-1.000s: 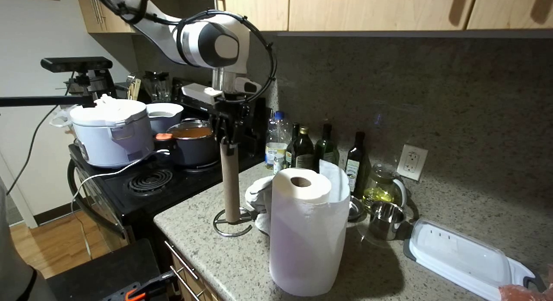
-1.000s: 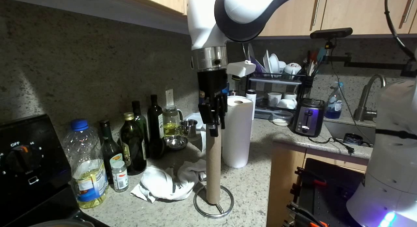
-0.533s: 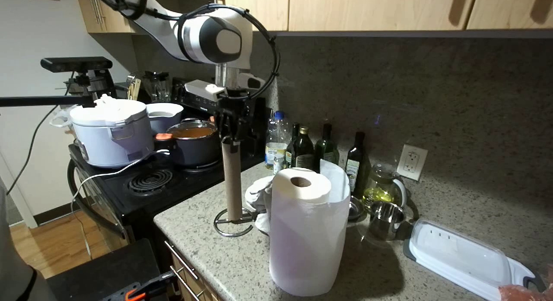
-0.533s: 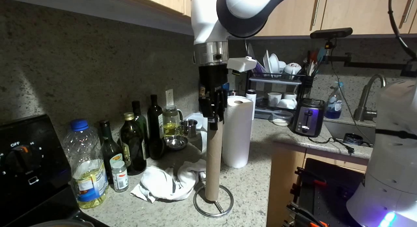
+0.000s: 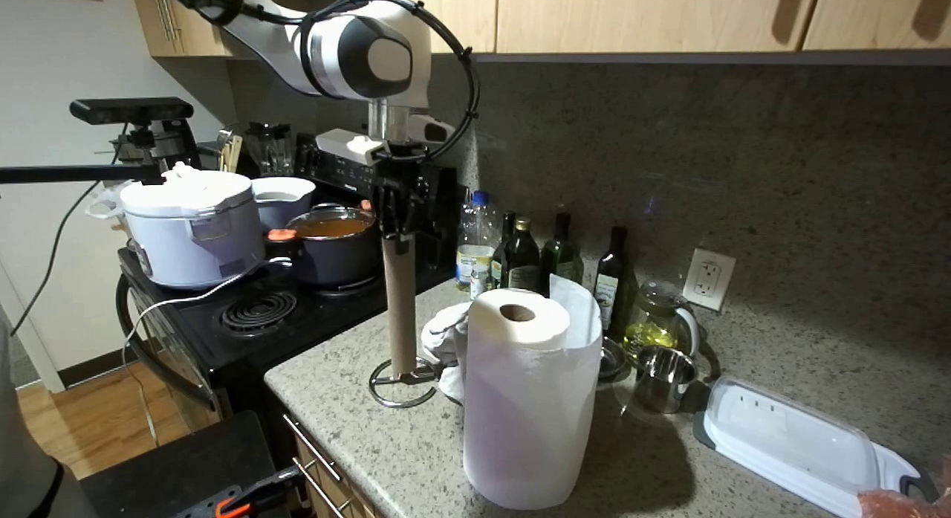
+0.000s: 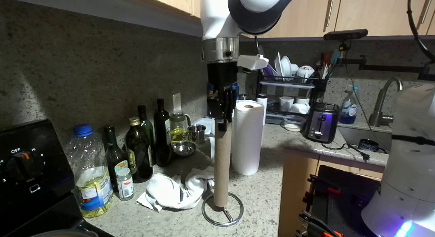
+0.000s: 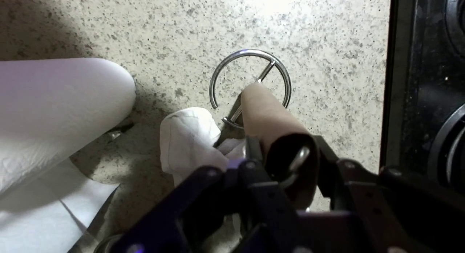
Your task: Remove the empty paper roll off of the holder then put the empty paper roll on the holder
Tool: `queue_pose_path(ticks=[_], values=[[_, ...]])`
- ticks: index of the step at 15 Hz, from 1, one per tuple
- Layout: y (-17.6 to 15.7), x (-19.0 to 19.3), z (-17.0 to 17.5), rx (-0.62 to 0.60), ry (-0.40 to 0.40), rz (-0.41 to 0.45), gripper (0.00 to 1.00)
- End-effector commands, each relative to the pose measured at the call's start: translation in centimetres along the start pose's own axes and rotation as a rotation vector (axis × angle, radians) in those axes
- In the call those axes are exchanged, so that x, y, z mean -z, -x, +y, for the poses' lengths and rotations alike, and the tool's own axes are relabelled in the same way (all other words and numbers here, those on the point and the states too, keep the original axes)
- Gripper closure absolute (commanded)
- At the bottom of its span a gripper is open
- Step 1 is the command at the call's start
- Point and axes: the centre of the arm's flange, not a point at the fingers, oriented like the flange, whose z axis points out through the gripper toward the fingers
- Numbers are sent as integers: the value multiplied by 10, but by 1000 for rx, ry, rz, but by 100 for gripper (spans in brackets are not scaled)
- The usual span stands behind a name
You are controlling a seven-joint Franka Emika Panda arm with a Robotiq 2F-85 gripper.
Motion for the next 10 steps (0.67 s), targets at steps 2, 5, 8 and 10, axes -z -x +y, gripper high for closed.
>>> queue_pose_path(ticks=[2, 5, 8, 10], values=[[0, 27, -6, 32, 33, 49, 60], [-2, 44, -9, 52, 59, 79, 63], [-3, 64, -10, 66, 90, 119, 63], [-3, 78, -10, 72, 105, 146, 63]])
